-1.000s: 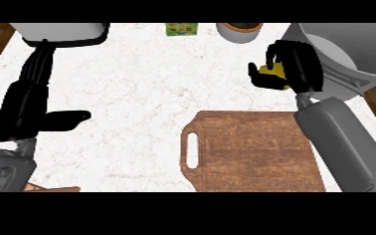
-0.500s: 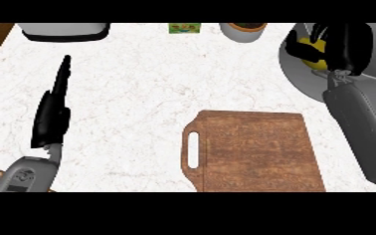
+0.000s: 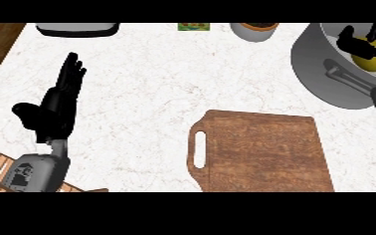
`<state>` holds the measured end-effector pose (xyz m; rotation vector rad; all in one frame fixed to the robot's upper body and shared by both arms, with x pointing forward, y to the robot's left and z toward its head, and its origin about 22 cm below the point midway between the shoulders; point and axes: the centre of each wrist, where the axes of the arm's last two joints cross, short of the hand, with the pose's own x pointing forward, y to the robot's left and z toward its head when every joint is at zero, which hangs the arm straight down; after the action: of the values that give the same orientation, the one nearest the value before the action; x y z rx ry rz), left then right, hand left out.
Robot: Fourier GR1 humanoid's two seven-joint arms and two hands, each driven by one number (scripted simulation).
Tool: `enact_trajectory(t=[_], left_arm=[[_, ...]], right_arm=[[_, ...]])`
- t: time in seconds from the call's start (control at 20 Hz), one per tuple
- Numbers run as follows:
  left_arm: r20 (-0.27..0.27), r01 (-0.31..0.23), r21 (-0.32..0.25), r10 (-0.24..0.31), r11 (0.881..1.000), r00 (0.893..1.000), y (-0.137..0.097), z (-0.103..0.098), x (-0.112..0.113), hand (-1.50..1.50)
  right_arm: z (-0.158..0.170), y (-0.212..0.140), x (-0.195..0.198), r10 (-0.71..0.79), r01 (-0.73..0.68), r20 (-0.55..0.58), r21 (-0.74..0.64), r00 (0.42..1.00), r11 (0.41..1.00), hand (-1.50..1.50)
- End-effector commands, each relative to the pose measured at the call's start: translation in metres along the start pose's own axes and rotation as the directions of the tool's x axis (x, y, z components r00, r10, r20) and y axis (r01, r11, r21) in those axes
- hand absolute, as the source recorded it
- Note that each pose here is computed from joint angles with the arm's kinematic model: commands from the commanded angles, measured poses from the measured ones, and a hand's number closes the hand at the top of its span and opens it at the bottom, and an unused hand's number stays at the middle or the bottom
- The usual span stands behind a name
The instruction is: Pick the lemon from the cutting board and place it in the pot
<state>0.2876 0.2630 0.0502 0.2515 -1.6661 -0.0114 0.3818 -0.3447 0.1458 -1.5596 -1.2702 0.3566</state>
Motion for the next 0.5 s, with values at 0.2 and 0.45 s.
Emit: enact_trajectory(t=[0.2,0.45], left_arm=[[0.08,-0.131,-0.068,0.136,0.989,0.987,0.005,-0.014,0.026,0.0],[0.09,-0.137,-0.07,0.143,0.988,0.986,0.004,-0.014,0.016,0.0]], right_arm=[[-0.015,-0.004,-0.078,-0.006,0.006,-0.017,0.005,1.0,1.0,1.5],[-0.027,0.003,-0.096,0.009,-0.009,-0.038,0.006,0.999,1.0,1.5]])
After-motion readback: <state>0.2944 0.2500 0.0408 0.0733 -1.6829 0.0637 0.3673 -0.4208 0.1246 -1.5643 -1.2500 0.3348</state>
